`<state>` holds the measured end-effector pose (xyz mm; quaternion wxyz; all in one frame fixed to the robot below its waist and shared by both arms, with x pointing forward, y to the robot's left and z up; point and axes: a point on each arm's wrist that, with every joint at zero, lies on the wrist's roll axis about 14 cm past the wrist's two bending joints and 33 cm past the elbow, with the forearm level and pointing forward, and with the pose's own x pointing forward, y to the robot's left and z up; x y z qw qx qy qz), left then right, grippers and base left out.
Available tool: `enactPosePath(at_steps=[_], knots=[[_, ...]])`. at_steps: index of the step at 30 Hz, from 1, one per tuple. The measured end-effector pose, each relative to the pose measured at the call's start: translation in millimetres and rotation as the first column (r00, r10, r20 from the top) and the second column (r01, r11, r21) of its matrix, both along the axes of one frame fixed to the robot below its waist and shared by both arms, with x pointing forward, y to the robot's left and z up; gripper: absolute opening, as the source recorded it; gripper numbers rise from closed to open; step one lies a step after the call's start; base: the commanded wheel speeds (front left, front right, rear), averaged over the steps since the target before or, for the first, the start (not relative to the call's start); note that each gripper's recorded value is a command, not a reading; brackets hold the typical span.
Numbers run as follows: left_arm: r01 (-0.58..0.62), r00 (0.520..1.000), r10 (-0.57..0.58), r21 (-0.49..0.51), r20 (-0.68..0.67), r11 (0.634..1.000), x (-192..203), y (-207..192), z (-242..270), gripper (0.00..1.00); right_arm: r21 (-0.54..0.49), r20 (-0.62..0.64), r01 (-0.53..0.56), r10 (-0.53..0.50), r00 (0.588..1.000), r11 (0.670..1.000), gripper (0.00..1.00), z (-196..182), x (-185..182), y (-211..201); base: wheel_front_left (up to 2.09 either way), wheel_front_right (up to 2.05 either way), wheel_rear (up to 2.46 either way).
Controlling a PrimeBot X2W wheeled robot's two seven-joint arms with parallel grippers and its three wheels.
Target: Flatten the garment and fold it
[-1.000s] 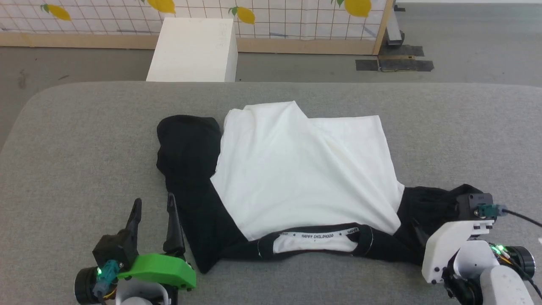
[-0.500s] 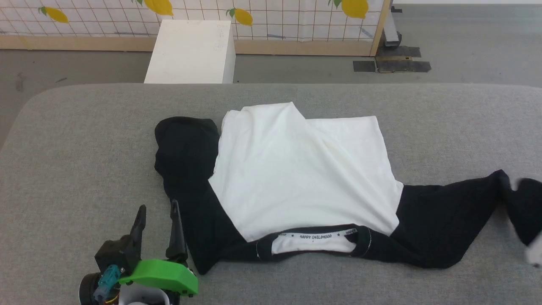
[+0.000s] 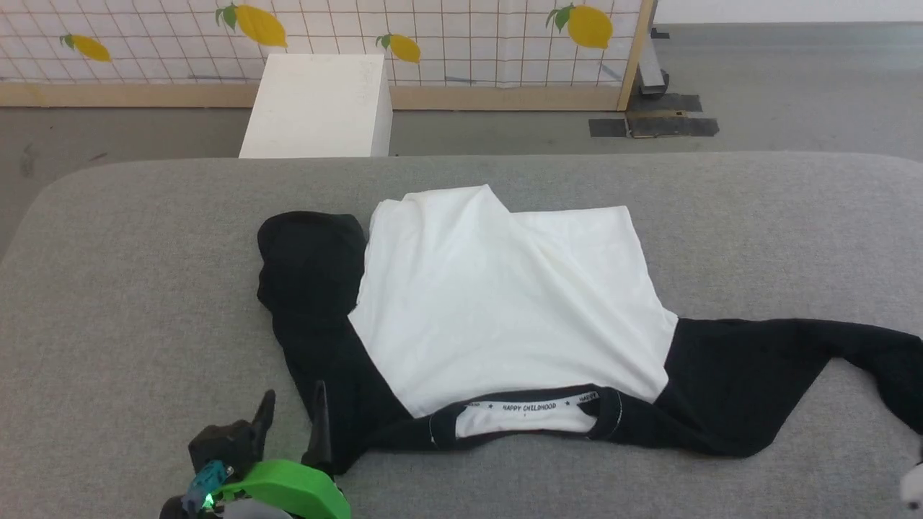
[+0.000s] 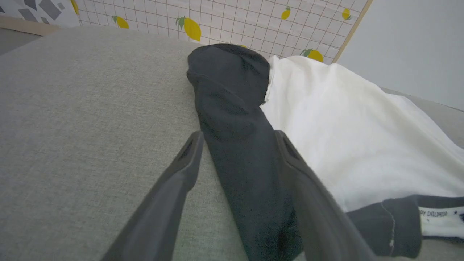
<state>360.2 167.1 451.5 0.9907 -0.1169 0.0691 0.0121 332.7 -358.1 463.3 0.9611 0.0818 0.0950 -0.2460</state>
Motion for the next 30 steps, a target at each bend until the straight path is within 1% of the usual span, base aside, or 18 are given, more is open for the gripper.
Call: enactPosePath(at_steps=[3, 6, 11, 14, 16, 19, 21, 22, 25, 27, 30], knots=[[0.000, 0.995, -0.001, -0.013, -0.104, 1.000, -4, -3, -15, 1.00, 0.041, 0.001, -0.085, 0.085, 0.996, 0.995, 1.00, -14, -2, 29, 0.00, 0.00, 0.00], [-0.001, 0.976, -0.004, -0.022, -0.217, 1.000, -10, -6, -32, 1.00, 0.082, -0.002, -0.146, 0.147, 0.989, 0.986, 1.00, -24, -5, 53, 0.00, 0.00, 0.00], [0.021, 0.918, -0.039, -0.050, -0.394, 0.999, -24, -17, -55, 1.00, 0.099, 0.015, -0.198, 0.198, 0.980, 0.975, 1.00, -24, -4, 71, 0.00, 0.00, 0.00], [0.034, 0.886, -0.064, -0.073, -0.459, 0.997, -29, -26, -63, 1.00, 0.108, 0.023, -0.227, 0.226, 0.974, 0.968, 1.00, -23, -1, 81, 0.00, 0.00, 0.00], [0.039, 0.873, -0.080, -0.095, -0.481, 0.995, -30, -29, -65, 1.00, 0.126, 0.038, -0.255, 0.253, 0.967, 0.959, 1.00, -21, 2, 92, 0.00, 0.00, 0.00], [0.079, 0.840, -0.122, -0.104, -0.528, 0.991, -34, -39, -71, 1.00, 0.137, 0.032, -0.282, 0.280, 0.959, 0.950, 1.00, -23, 3, 102, 0.00, 0.00, 0.00], [0.112, 0.821, -0.162, -0.123, -0.547, 0.986, -36, -48, -73, 0.16, 0.154, 0.023, -0.287, 0.287, 0.958, 0.945, 1.00, -26, 1, 105, 0.00, 0.00, 0.00], [0.132, 0.813, -0.184, -0.134, -0.552, 0.982, -37, -52, -73, 0.00, 0.171, 0.016, -0.288, 0.290, 0.957, 0.942, 1.00, -29, 0, 107, 0.00, 0.00, 0.00], [0.171, 0.802, -0.226, -0.150, -0.553, 0.974, -39, -60, -72, 0.00, 0.227, -0.021, -0.289, 0.302, 0.953, 0.930, 1.00, -42, -6, 114, 0.00, 0.00, 0.00], [0.172, 0.813, -0.227, -0.153, -0.536, 0.973, -37, -62, -69, 0.00, 0.270, -0.066, -0.290, 0.318, 0.946, 0.918, 1.00, -53, -11, 119, 0.00, 0.00, 0.00], [0.155, 0.835, -0.207, -0.143, -0.510, 0.977, -34, -57, -66, 0.00, 0.356, -0.132, -0.283, 0.348, 0.928, 0.891, 1.00, -72, -18, 130, 0.00, 0.00, 0.00]])
